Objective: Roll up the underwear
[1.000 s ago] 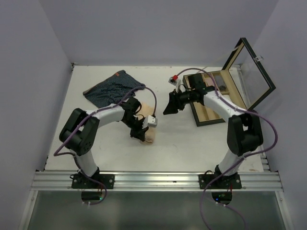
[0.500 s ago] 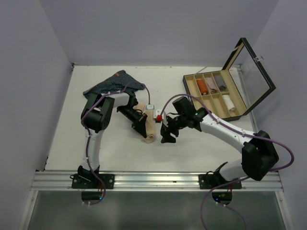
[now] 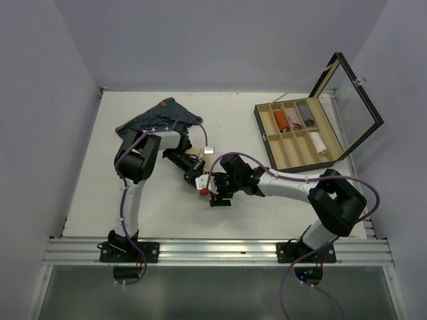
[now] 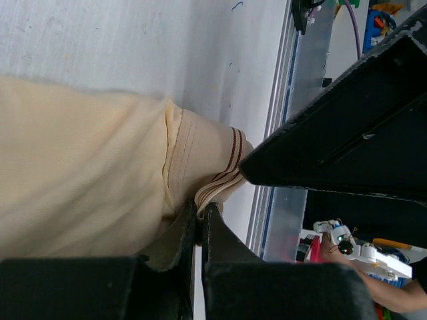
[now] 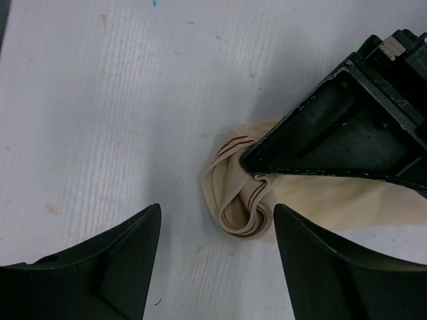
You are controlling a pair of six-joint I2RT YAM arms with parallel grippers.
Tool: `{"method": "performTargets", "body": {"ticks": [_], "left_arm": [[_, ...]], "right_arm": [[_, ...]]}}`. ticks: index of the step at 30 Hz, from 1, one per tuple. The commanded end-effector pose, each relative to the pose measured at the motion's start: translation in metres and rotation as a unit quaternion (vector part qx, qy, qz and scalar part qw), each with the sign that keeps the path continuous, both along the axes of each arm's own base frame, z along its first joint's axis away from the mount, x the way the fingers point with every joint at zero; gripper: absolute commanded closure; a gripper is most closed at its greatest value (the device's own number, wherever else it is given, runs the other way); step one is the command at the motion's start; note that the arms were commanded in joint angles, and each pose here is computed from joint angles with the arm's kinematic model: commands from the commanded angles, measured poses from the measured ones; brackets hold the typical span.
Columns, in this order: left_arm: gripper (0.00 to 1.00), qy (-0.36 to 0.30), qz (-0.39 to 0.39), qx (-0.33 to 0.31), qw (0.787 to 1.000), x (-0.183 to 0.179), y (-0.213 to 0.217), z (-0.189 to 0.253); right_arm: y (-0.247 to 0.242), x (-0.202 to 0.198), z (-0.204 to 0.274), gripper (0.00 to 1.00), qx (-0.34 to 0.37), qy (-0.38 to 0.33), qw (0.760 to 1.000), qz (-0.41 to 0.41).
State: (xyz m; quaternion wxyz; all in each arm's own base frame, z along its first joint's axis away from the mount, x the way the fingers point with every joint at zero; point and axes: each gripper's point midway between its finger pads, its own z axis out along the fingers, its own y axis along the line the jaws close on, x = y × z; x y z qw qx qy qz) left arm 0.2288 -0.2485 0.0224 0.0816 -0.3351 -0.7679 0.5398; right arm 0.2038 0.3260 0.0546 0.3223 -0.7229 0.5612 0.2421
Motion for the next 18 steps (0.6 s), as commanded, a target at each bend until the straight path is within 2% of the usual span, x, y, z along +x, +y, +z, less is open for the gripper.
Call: {"method": "performTargets", "body": {"ticks": [1,7,10,13,14,15,17,18], "left_arm": [[1.00,-0.045,-0.023,0.039,0.998,0.003,0.014,-0.043],[1.00,-0.047,-0.015,0.038,0.998,0.007,0.016,-0.044],[1.00,-0.049,-0.007,0.038,0.998,0.011,0.018,-0.044],[1.00,-0.056,0.004,0.043,0.998,0.014,0.022,-0.042],[0.99,-0.068,0.009,0.041,0.997,0.018,0.021,-0.042],[0.98,-0.072,0.014,0.042,0.996,0.020,0.022,-0.041],[0.89,-0.095,0.027,0.030,0.995,0.024,0.022,-0.030],[0.85,-0.108,0.032,0.024,0.993,0.027,0.022,-0.024]], "right_arm": [[0.011,0.021,-0.002,0.28,0.021,-0.064,0.998,0.007],[0.009,0.016,-0.027,0.31,0.004,-0.070,0.997,0.042],[0.009,0.012,-0.035,0.42,-0.001,-0.061,0.997,0.056],[0.015,0.014,-0.032,0.63,0.007,-0.055,0.997,0.055],[0.019,0.015,-0.031,0.78,0.008,-0.051,0.997,0.056],[0.021,0.012,-0.032,0.84,0.010,-0.038,0.998,0.056],[0.027,0.010,-0.035,1.00,0.009,-0.008,0.998,0.054],[0.025,0.007,-0.038,1.00,0.002,0.010,0.999,0.053]]}}
